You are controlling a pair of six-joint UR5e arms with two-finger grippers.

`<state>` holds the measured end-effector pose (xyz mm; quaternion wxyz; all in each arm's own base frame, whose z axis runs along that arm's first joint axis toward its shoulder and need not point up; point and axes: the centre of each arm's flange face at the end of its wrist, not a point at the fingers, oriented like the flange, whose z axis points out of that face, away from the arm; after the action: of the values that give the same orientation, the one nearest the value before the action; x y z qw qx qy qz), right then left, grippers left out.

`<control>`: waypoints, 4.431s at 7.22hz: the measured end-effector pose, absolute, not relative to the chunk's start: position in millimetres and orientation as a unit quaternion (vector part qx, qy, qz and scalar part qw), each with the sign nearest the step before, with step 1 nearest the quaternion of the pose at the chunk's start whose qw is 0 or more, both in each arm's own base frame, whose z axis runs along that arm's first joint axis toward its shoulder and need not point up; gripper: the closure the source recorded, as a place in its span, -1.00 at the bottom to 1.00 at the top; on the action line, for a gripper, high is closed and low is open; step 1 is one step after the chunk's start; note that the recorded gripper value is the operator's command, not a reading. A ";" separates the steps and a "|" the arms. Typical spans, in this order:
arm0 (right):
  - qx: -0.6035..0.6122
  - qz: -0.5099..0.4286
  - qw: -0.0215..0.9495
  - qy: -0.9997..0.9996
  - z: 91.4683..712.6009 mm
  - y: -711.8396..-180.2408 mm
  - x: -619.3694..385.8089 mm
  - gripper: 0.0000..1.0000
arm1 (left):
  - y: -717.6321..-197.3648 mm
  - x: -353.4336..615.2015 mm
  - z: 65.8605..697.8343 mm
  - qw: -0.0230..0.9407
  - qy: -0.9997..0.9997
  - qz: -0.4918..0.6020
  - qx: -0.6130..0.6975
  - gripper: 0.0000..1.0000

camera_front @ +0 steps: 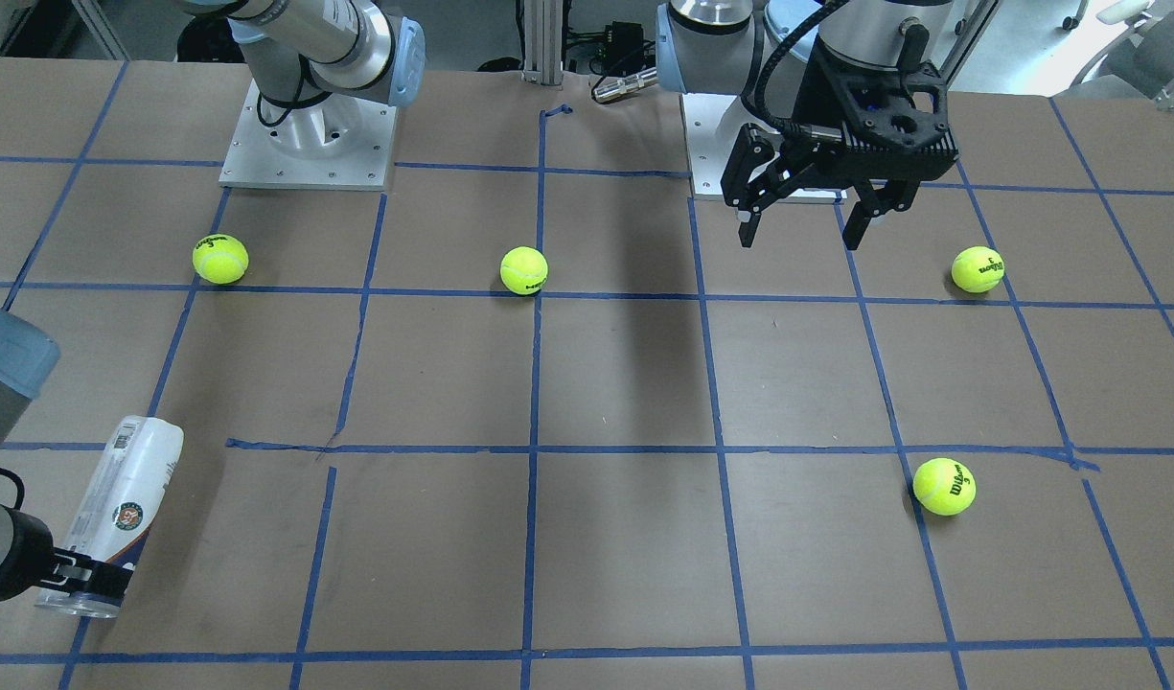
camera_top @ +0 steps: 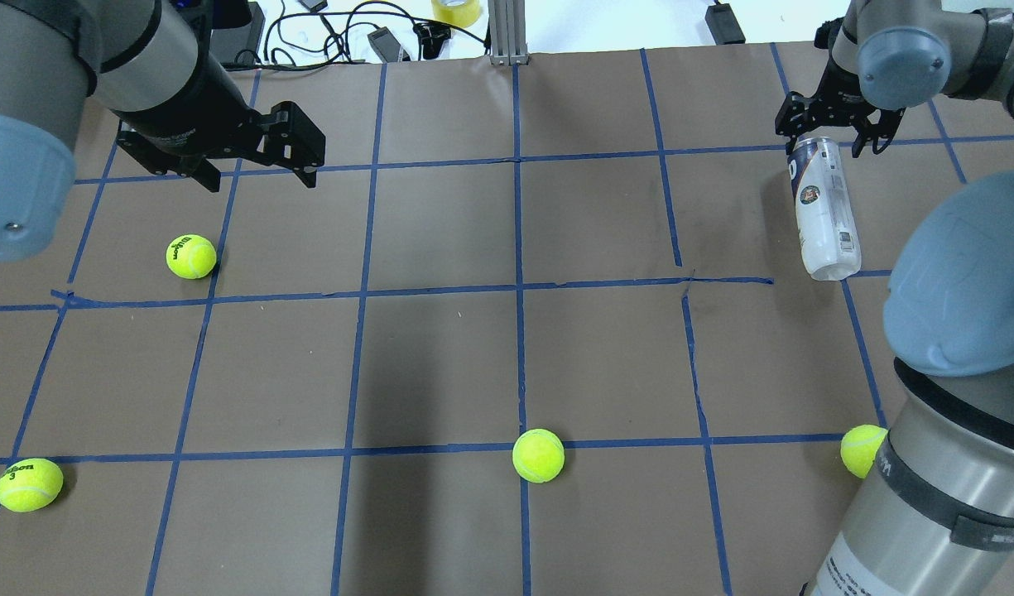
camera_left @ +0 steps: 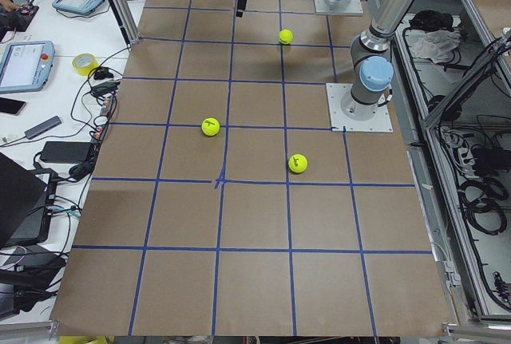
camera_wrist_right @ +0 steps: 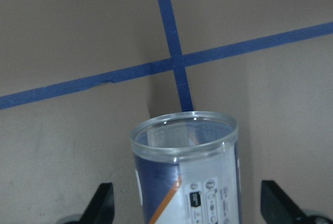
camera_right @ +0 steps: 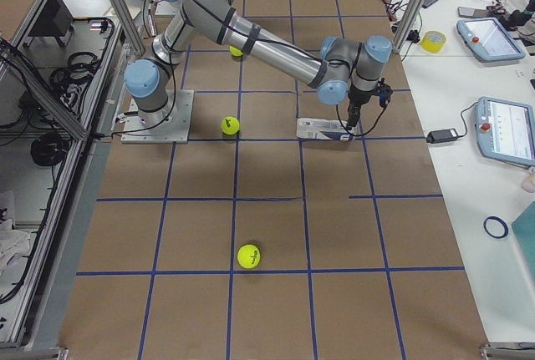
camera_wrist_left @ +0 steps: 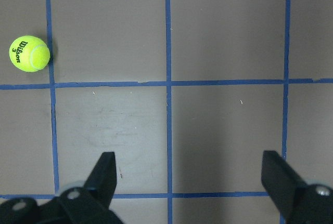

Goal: Lift up tennis ball bucket
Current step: 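Lower the right gripper and grasp the tube at its open end, then drag the tube with the right gripper toward the left gripper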

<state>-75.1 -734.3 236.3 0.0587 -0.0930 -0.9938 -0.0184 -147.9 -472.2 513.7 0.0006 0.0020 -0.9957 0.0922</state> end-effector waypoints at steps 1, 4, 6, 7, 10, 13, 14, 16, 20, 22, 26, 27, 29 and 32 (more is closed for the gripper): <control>-0.071 -0.008 0.061 -0.996 226.3 -739.0 -79.7 -1.00 | -472.2 -147.9 513.6 0.000 -0.996 0.092 0.002 -1.00; -0.016 0.006 0.050 -0.999 194.2 -749.3 -82.8 -1.00 | -472.2 -147.9 513.6 0.000 -0.996 0.092 0.002 -1.00; -0.001 0.002 0.036 -0.999 186.7 -749.5 -80.4 -0.80 | -472.2 -147.9 513.6 0.000 -0.996 0.092 0.002 -1.00; 0.006 0.001 0.034 -0.999 186.8 -749.3 -80.2 -0.57 | -472.2 -147.8 513.7 0.000 -0.996 0.092 0.002 -1.00; 0.031 -0.009 0.031 -0.999 188.1 -744.6 -79.4 -0.58 | -472.2 -147.8 513.7 0.000 -0.996 0.092 0.002 -1.00; 0.035 0.000 0.031 -0.999 204.5 -743.4 -77.3 -0.24 | -472.1 -148.0 513.8 0.000 -0.996 0.092 0.001 -1.00; 0.037 0.007 0.026 -0.999 218.2 -742.1 -73.7 -0.11 | -472.1 -148.1 513.9 0.000 -0.996 0.092 0.001 -1.00; 0.070 0.008 -0.020 -0.997 242.2 -734.4 -57.1 0.10 | -472.2 -147.9 514.2 0.000 -0.996 0.093 0.001 -1.00; 0.215 0.035 -0.060 -0.974 307.6 -715.1 57.3 0.33 | -472.3 -147.9 514.4 0.000 -0.996 0.093 0.001 -1.00; 0.283 0.037 -0.060 -0.957 317.1 -702.7 127.3 0.33 | -472.3 -147.9 514.4 0.000 -0.996 0.093 0.001 -1.00; 0.480 0.022 -0.037 -0.876 300.7 -659.4 276.3 0.22 | -472.3 -147.8 514.4 0.000 -0.996 0.093 0.001 -1.00; 0.521 0.022 -0.030 -0.853 296.6 -649.7 301.5 0.22 | -472.4 -147.5 514.4 0.000 -0.996 0.093 0.001 -1.00; 0.580 0.026 -0.029 -0.814 282.4 -643.9 326.2 0.24 | -472.5 -147.2 514.4 0.000 -0.996 0.093 0.002 -1.00; 0.655 0.021 -0.027 -0.755 273.8 -610.8 387.7 0.28 | -472.5 -147.1 514.4 0.000 -0.996 0.093 0.002 -1.00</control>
<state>387.7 -610.8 273.8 -0.0275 0.6549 -0.7549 0.0211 -147.1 -472.5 514.4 -0.0002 0.0017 -0.9957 0.0930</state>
